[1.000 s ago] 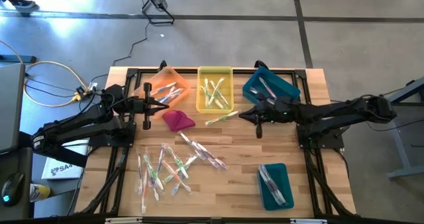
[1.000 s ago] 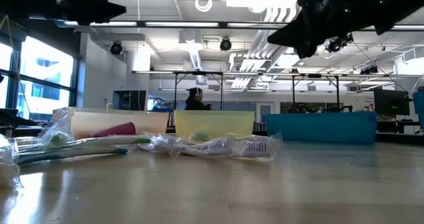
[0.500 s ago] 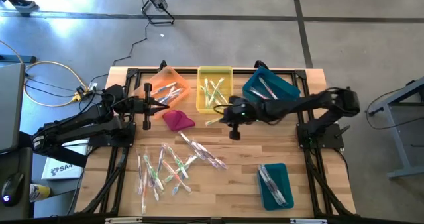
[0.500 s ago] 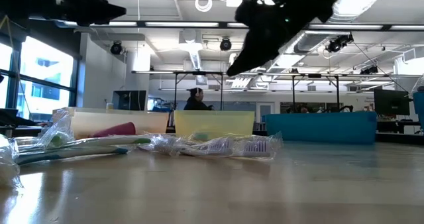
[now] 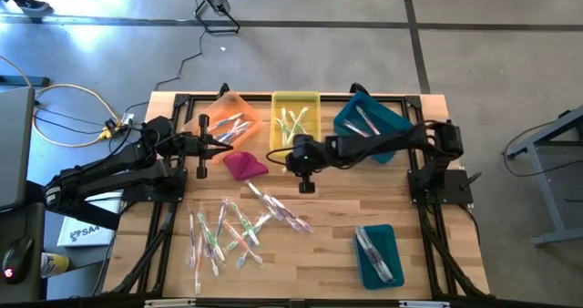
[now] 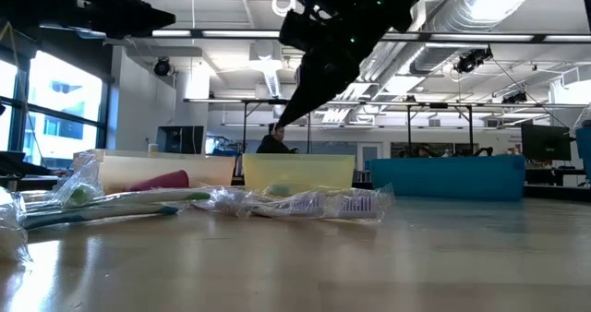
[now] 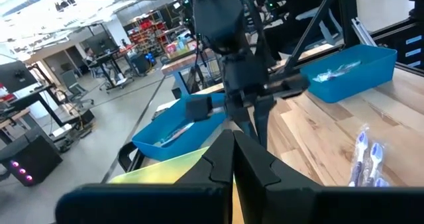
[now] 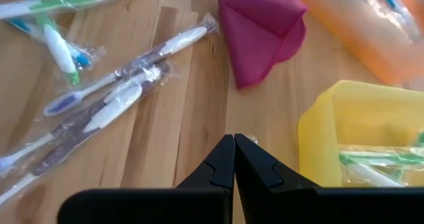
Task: Pick & Place Toothbrushes
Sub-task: Put the green toothbrush into the yellow bin
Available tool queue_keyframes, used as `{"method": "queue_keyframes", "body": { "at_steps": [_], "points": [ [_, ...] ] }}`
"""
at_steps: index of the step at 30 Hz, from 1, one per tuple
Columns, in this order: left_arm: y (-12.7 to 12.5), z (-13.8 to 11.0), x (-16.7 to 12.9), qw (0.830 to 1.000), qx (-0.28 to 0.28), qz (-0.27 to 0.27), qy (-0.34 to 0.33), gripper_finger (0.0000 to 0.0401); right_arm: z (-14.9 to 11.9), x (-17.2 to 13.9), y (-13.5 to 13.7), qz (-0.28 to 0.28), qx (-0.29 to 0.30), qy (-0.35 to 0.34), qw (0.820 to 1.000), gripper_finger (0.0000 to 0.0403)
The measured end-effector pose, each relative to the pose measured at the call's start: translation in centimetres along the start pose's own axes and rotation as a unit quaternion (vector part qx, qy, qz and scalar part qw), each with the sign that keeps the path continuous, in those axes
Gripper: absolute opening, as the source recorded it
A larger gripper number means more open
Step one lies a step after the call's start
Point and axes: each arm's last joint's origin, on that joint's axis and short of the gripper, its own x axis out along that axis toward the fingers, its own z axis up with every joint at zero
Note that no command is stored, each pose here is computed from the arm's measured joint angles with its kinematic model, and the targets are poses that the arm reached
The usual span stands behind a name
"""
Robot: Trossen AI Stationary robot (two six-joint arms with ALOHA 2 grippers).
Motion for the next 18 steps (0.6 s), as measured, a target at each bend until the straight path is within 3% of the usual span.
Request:
{"method": "queue_keyframes", "body": {
  "at_steps": [11,14,18],
  "points": [
    [0.0,0.0,0.0,1.000,0.000,0.000,0.000,0.0000,-1.3,1.8,-0.6,-0.086,0.007,0.055,0.995,0.0011],
    [0.0,0.0,0.0,1.000,0.000,0.000,0.000,0.0000,-1.4,1.8,-0.5,-0.083,0.023,0.054,0.995,0.0037],
    [0.0,0.0,0.0,1.000,0.000,0.000,0.000,0.0000,-1.5,2.3,0.0,-0.070,0.006,0.055,0.996,0.0100]
  ]
}}
